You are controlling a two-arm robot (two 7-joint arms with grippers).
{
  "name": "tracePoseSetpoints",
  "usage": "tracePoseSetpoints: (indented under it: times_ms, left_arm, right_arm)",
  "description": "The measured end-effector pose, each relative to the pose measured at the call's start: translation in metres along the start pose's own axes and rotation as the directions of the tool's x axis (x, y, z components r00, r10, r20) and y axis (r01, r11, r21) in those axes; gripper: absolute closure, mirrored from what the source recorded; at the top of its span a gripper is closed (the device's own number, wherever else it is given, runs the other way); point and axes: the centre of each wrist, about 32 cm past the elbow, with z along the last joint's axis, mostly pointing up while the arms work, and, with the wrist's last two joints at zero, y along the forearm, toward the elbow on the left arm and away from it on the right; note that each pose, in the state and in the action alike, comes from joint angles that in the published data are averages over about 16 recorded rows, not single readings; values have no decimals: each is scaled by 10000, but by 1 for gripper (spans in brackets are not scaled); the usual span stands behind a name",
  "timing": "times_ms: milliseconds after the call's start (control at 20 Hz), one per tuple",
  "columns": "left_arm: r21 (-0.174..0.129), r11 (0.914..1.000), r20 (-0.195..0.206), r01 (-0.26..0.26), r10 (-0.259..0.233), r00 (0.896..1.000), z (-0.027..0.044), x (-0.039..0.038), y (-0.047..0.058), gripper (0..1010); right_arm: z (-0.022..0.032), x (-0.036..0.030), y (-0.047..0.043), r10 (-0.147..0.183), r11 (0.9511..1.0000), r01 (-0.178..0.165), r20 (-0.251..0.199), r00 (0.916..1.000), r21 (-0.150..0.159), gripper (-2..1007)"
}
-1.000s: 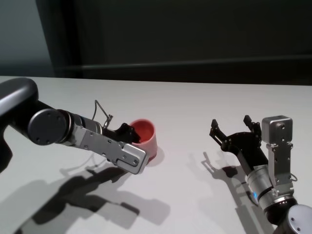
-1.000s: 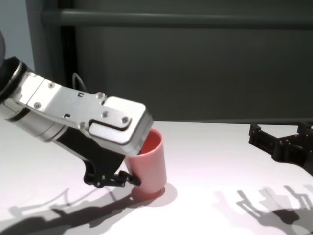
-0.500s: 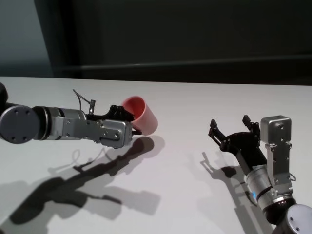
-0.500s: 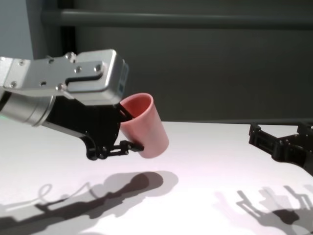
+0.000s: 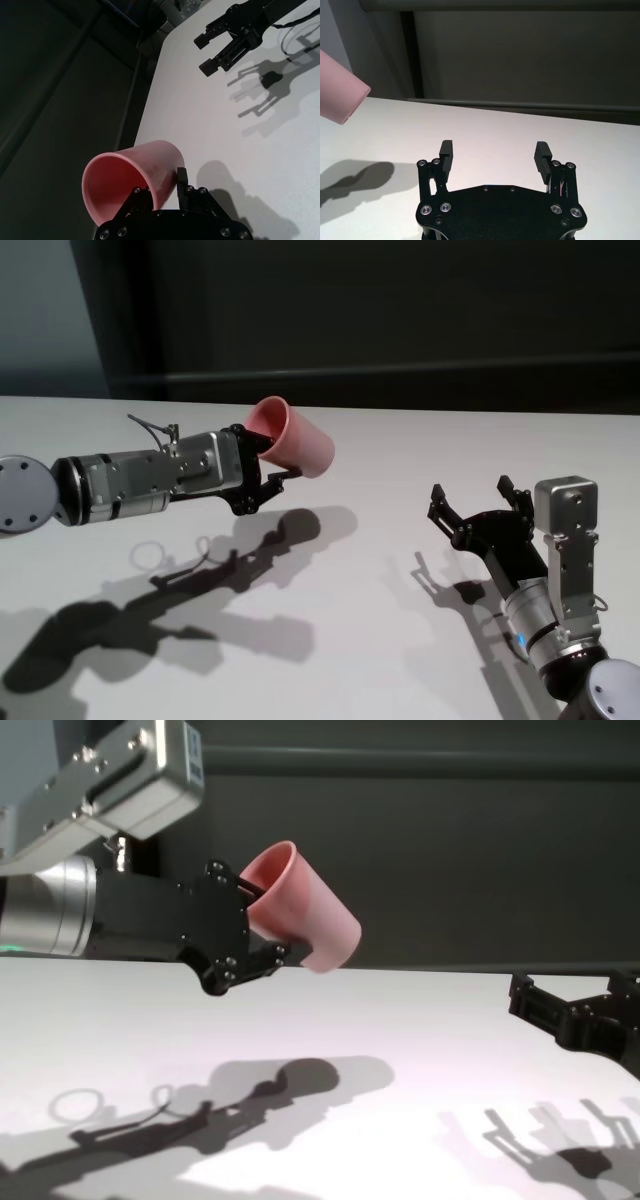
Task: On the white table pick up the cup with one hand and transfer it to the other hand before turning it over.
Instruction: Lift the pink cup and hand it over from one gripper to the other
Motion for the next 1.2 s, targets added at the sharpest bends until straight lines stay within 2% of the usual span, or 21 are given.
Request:
tracePoseSetpoints:
  times_ms: [100,250,550,850,1200]
  left_arm:
    - [-380,9987,-480,-350,332,9983,-30,-11,-7,809]
    - [-906,9923,-1200,-845,734,9901,-66,-28,-27,809]
    - [-1751,9697,-2481,-1703,1239,9608,-101,-63,-98,809]
    - [-2329,9431,-3481,-2374,1472,9259,-99,-111,-216,809]
    - [-2764,9135,-4447,-2986,1539,8823,-72,-159,-381,809]
  right_arm:
    - [0,0,0,0,10000,0,0,10000,0,5]
    - [0,0,0,0,10000,0,0,10000,0,5]
    - [0,0,0,0,10000,0,0,10000,0,5]
    - [0,0,0,0,10000,0,0,10000,0,5]
    - [0,0,0,0,10000,0,0,10000,0,5]
